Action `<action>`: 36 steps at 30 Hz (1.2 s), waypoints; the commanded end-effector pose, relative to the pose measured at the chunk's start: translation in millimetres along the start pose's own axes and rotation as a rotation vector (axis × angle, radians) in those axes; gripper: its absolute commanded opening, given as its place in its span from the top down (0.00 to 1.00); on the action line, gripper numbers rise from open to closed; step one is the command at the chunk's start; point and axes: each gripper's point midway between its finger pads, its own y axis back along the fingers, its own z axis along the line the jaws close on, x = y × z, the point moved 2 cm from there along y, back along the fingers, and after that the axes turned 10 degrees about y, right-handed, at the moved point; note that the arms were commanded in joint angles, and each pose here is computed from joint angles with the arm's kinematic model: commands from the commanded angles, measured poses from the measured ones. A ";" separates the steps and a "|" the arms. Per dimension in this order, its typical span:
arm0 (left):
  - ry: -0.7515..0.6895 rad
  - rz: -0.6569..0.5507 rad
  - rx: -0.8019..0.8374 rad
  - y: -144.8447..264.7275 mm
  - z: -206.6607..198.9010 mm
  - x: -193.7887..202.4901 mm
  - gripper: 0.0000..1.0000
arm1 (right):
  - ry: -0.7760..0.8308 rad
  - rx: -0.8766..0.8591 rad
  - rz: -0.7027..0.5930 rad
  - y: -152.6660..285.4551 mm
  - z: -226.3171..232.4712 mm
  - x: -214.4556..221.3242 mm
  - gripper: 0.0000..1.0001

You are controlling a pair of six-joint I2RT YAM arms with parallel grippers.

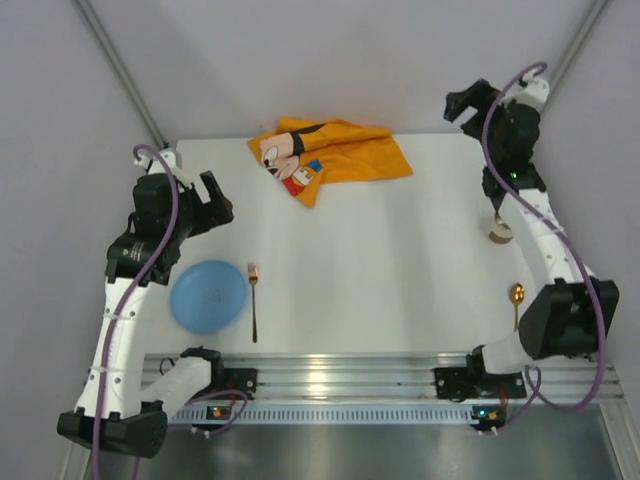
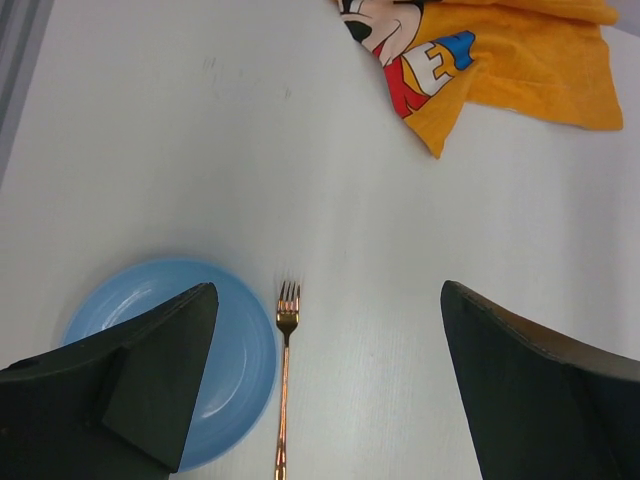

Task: Set the dinner table for one person

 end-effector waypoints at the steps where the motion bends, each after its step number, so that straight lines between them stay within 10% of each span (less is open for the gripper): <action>1: 0.006 0.005 -0.009 -8.4 -0.6 0.4 0.01 | -0.214 -0.133 0.506 -21.5 65.1 104.6 0.00; 15: -0.028 -0.018 -0.102 -3.9 13.4 -7.7 0.01 | -0.521 -0.024 0.848 -77.2 113.7 226.8 0.00; 36: -0.043 0.017 -0.213 -21.8 25.0 -8.6 0.01 | -0.564 0.171 0.885 -125.7 96.3 320.7 0.03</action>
